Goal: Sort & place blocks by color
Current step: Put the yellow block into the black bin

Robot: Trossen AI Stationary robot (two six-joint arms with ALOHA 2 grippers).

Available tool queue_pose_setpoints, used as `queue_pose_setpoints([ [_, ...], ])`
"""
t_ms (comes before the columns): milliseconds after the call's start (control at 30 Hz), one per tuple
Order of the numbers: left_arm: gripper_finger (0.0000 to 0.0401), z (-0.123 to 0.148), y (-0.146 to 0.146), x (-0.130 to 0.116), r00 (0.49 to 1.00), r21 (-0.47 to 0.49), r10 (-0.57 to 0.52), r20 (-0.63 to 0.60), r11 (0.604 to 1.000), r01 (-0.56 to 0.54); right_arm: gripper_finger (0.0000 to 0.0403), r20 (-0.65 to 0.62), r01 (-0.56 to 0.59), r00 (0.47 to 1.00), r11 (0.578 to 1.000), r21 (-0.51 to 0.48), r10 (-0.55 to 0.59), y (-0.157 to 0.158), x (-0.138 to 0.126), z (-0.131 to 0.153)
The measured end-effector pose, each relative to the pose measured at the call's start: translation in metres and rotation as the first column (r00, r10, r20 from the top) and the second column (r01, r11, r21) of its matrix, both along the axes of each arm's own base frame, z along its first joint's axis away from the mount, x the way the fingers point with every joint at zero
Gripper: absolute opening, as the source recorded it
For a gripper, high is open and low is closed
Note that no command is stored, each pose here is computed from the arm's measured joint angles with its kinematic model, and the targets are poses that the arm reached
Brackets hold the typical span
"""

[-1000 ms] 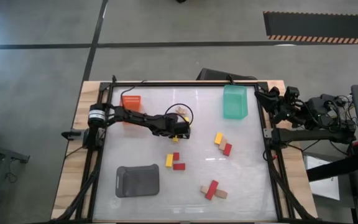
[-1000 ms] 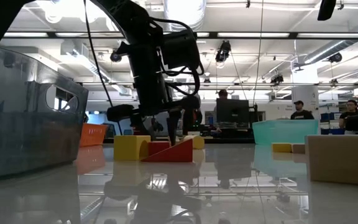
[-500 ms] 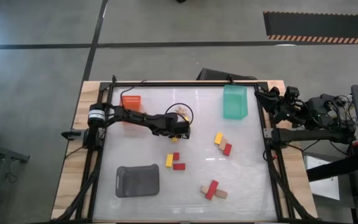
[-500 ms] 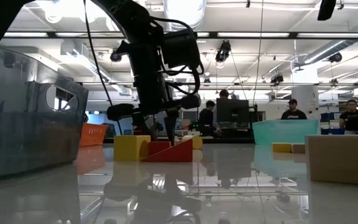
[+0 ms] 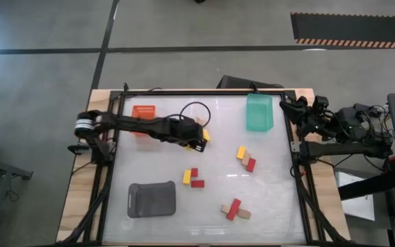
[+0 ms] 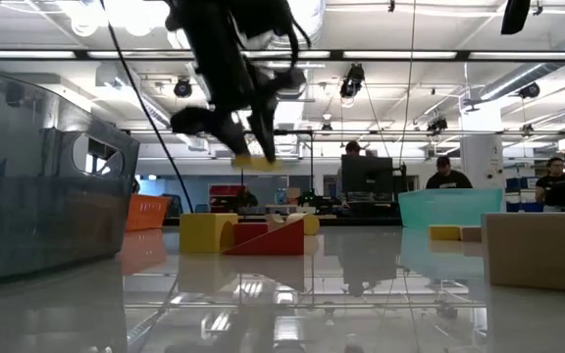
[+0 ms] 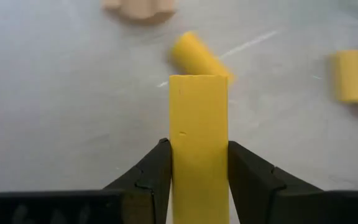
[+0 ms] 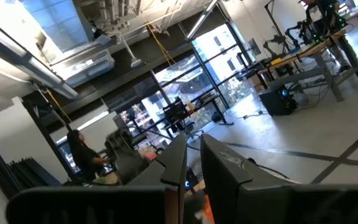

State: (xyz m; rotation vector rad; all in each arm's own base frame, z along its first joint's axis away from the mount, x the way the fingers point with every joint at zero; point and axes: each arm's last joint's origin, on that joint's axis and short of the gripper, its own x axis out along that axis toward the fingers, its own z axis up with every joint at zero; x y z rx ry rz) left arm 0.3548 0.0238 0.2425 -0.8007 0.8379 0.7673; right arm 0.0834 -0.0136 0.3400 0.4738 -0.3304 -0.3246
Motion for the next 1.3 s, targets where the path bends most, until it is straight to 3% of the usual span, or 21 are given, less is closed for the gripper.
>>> queue_pose_setpoints([
  [133, 0.0110, 0.032, -0.010, -0.017, 0.988, -0.005, -0.144, 0.056, 0.990, 0.144, 0.0038, -0.022, -0.002, 1.000, 1.000, 0.012, 0.003, 0.000, 0.001, -0.002],
  [267, 0.0110, 0.063, -0.030, -0.042, 0.951, -0.028, -0.292, 0.105, 0.955, 0.296, 0.0038, -0.037, -0.003, 0.999, 1.000, 0.014, 0.003, 0.000, 0.003, -0.004],
  [533, 0.0110, 0.089, -0.083, -0.083, 0.860, -0.060, -0.496, 0.120, 0.861, 0.505, 0.0038, -0.030, -0.007, 1.000, 0.999, 0.034, 0.008, 0.000, 0.004, -0.004],
  [667, 0.0110, 0.088, -0.110, -0.092, 0.792, -0.103, -0.598, 0.120, 0.786, 0.609, 0.0038, -0.019, -0.013, 1.000, 0.998, 0.061, 0.015, 0.000, 0.004, -0.004],
  [833, 0.0110, 0.076, -0.135, -0.103, 0.715, -0.176, -0.699, 0.026, 0.700, 0.692, 0.0038, -0.008, -0.019, 1.000, 0.996, 0.085, 0.020, 0.000, 0.004, -0.004],
  [1067, 0.0110, 0.062, -0.161, -0.112, 0.561, -0.156, -0.824, -0.077, 0.566, 0.809, 0.0038, 0.014, -0.033, 0.999, 0.990, 0.135, 0.031, 0.000, 0.004, -0.004],
  [1300, 0.0110, 0.037, -0.181, -0.111, 0.510, -0.102, -0.834, -0.211, 0.538, 0.837, 0.0038, 0.028, -0.041, 0.999, 0.985, 0.165, 0.037, 0.000, 0.004, -0.004],
])
